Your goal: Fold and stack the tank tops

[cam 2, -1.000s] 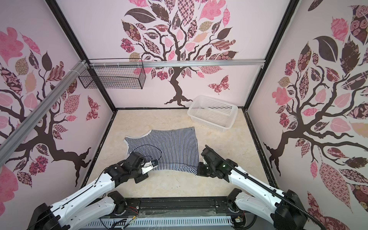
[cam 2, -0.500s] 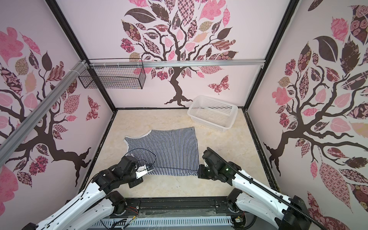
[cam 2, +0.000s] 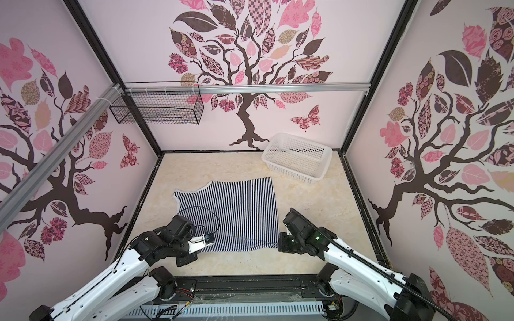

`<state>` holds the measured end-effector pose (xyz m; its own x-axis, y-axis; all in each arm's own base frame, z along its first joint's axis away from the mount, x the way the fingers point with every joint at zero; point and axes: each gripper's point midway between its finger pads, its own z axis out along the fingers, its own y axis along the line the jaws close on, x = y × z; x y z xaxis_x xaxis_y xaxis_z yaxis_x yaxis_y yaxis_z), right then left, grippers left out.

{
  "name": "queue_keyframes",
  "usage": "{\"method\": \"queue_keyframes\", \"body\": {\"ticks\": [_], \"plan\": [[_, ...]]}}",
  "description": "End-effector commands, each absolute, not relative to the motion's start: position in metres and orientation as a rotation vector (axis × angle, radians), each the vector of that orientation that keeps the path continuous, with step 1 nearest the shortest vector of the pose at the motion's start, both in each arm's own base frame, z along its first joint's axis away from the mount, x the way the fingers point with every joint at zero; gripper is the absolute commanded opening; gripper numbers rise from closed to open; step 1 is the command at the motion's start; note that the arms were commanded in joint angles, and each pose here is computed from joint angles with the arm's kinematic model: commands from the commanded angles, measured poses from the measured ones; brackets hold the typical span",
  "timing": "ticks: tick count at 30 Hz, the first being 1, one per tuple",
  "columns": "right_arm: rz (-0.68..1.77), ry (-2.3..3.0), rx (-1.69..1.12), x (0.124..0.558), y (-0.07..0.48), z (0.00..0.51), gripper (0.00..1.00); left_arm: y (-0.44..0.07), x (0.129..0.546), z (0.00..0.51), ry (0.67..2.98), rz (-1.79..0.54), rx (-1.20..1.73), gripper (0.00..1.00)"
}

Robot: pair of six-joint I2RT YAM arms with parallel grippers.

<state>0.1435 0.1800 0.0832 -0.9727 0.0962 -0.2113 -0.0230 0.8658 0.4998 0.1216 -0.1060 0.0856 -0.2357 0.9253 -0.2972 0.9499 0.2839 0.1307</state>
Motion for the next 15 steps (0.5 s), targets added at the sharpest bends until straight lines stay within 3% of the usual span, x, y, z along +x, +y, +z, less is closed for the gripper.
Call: {"method": "queue_keyframes", "body": {"ticks": [1, 4, 7, 9, 15], "plan": [[0.746, 2.850, 0.055, 0.134, 0.176, 0.077, 0.00, -0.111, 0.114, 0.094, 2.218, -0.171, 1.767, 0.05], [0.747, 2.856, 0.047, 0.132, 0.175, 0.076, 0.03, -0.110, 0.109, 0.098, 2.214, -0.187, 1.797, 0.07], [0.749, 2.845, 0.034, 0.133, 0.175, 0.081, 0.26, -0.110, 0.108, 0.102, 2.208, -0.185, 1.807, 0.09], [0.738, 2.837, 0.032, 0.133, 0.173, 0.085, 0.36, -0.108, 0.110, 0.104, 2.207, -0.171, 1.804, 0.09], [0.734, 2.817, 0.031, 0.138, 0.174, 0.091, 0.41, -0.102, 0.111, 0.108, 2.202, -0.119, 1.799, 0.17]]}}
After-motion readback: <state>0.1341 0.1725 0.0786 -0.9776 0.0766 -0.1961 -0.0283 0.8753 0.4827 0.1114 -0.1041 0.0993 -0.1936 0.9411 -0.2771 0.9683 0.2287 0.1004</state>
